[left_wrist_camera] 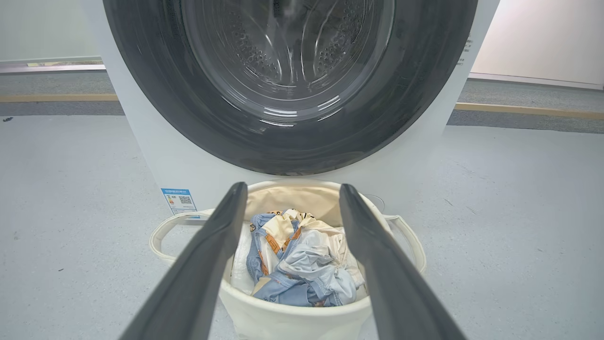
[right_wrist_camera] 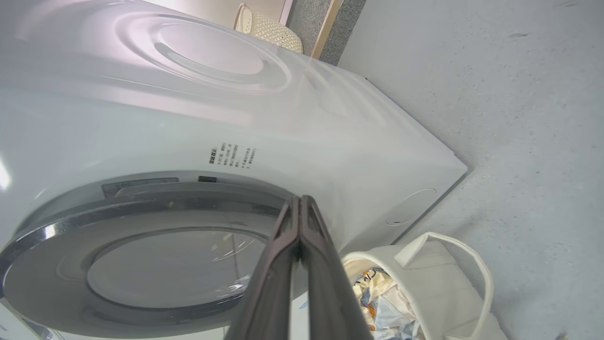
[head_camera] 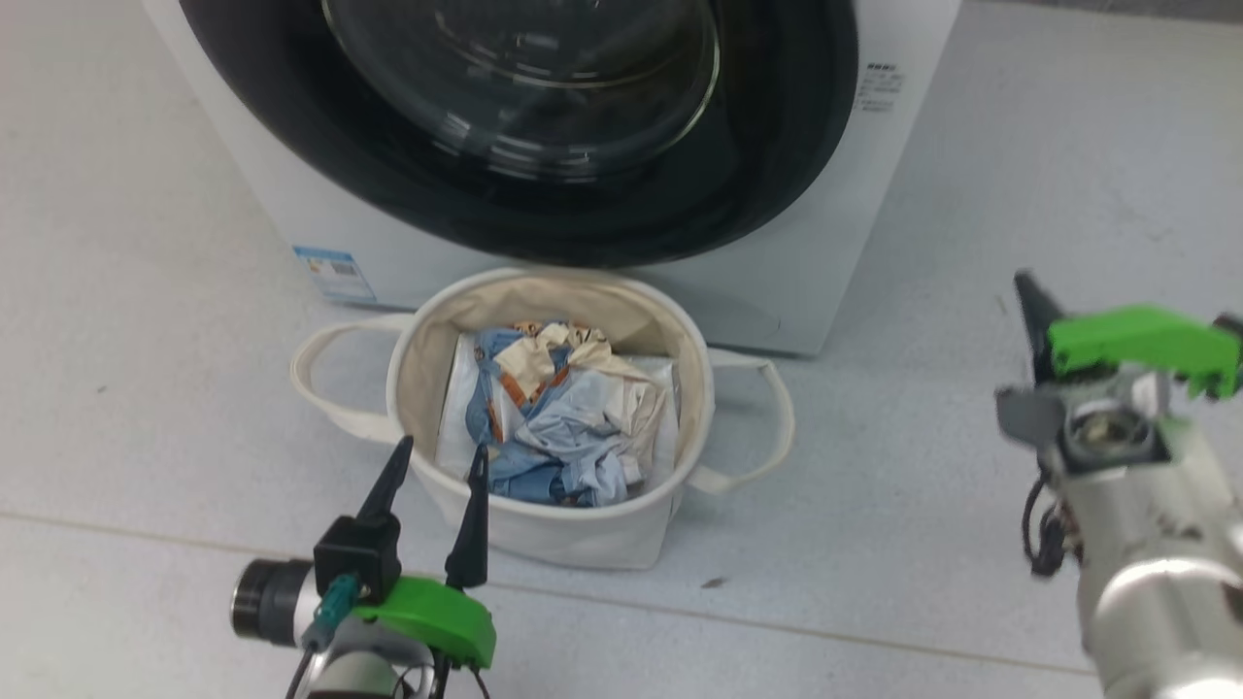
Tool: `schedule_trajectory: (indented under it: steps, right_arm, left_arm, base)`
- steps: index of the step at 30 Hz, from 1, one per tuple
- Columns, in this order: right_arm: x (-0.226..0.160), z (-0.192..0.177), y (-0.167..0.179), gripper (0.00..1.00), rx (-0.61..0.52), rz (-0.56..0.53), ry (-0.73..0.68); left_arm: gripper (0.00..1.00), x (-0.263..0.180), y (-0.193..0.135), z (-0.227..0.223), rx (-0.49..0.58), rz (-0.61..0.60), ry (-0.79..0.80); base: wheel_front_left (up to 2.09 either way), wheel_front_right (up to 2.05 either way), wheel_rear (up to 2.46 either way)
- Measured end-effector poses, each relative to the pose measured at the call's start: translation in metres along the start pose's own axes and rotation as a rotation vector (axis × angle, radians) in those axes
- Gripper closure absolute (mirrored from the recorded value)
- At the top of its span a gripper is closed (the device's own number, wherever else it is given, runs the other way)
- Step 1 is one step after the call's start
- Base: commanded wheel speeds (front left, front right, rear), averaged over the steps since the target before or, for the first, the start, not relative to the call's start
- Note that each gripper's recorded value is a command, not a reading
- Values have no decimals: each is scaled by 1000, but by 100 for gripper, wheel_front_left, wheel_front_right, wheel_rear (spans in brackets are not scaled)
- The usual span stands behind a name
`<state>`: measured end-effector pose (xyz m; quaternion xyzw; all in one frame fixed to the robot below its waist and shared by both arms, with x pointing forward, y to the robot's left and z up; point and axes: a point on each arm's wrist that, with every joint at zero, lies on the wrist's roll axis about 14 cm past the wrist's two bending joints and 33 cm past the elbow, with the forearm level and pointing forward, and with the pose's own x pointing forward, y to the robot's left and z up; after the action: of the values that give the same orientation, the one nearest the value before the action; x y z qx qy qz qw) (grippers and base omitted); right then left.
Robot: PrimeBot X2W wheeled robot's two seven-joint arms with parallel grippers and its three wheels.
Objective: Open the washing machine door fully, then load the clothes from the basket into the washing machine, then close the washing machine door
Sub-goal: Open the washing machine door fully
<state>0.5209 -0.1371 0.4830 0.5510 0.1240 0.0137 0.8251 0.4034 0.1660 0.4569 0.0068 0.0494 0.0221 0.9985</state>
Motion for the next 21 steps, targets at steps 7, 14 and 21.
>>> schedule_trajectory:
  steps: [7,14,21]
  right_arm:
    - [57,16,42,100,71,101,37]
    - [99,-5,42,100,131,136,119]
    - [127,-16,40,100,155,161,146]
  left_arm:
    - [0,24,3,-8,0,10,18]
    - [0,43,-3,-31,5,-12,72]
    - [0,52,-8,-46,-9,-21,110]
  base:
    - [0,0,0]
    - [0,0,0]
    - [0,0,0]
